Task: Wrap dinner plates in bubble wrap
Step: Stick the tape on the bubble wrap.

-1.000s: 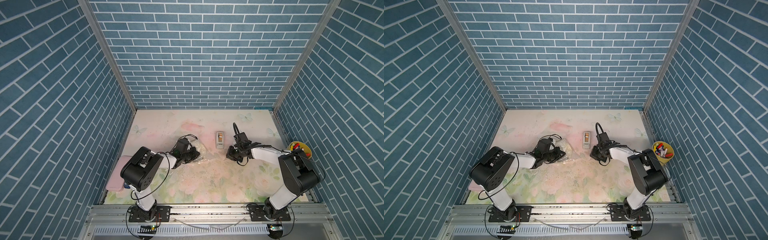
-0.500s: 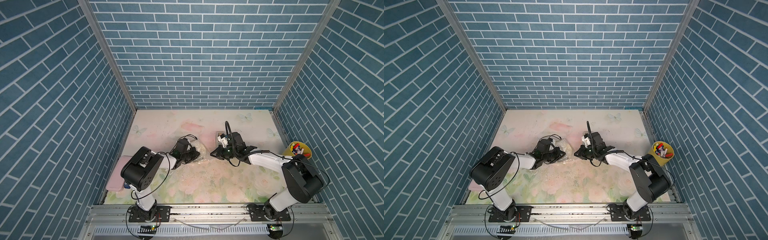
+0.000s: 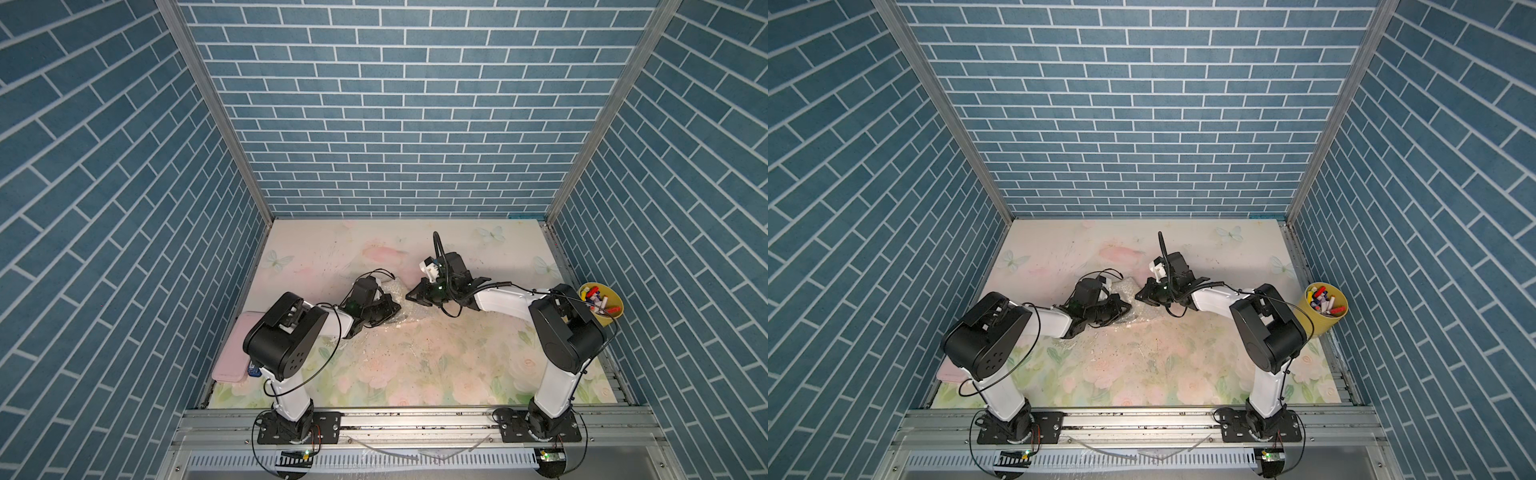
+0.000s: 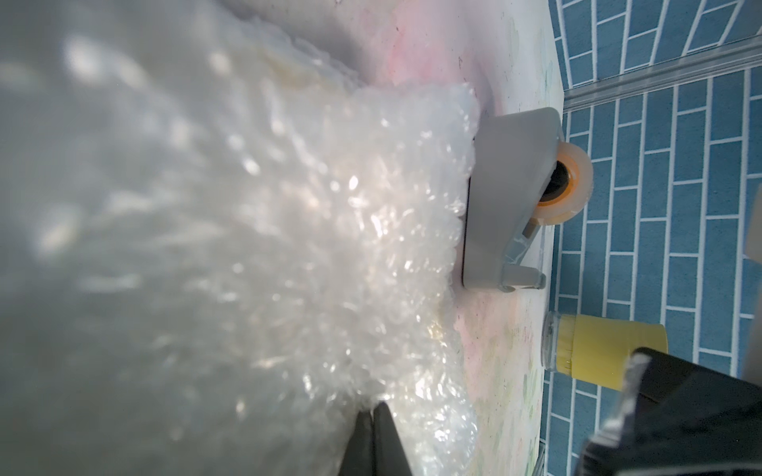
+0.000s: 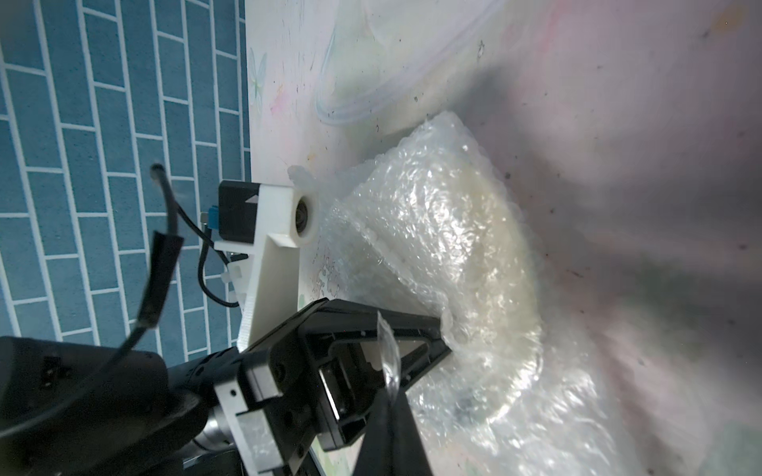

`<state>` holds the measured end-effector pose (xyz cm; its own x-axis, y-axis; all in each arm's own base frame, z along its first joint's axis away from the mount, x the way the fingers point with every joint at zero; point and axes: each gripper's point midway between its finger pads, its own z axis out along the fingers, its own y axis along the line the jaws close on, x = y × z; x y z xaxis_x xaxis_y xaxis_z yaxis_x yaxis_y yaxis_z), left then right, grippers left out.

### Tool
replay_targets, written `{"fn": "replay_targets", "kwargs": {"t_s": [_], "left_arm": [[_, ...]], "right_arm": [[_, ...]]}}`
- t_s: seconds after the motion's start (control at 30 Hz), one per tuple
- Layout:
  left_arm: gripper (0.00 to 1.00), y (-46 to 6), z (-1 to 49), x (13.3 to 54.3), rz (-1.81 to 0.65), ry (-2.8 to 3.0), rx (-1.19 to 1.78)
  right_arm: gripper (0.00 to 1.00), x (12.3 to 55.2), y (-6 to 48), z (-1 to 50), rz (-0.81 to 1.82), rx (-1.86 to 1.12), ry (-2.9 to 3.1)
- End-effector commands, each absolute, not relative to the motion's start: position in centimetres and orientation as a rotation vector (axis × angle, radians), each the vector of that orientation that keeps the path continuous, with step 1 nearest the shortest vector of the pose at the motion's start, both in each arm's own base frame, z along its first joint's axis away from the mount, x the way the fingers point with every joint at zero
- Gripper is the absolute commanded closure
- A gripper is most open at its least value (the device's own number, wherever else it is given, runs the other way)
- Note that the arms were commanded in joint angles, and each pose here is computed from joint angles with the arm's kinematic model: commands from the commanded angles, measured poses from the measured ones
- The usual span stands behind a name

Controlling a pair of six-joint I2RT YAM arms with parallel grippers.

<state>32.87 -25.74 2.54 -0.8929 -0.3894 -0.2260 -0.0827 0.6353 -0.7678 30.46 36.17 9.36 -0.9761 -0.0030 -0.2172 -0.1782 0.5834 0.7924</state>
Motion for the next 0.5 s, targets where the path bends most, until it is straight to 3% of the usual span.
{"fn": "replay_targets", "kwargs": {"t_s": [0.0, 0.47], "left_arm": [[0.94, -21.9, -5.4, 27.1, -0.871, 2.811, -0.537], [0.94, -21.9, -5.3, 27.2, -0.872, 2.809, -0.527]], "right_arm": [[1.0, 30.7, 37.0, 9.0, 1.306, -0.196, 2.63], [1.0, 30.3, 35.6, 5.2, 1.189, -0.154, 2.707]]}}
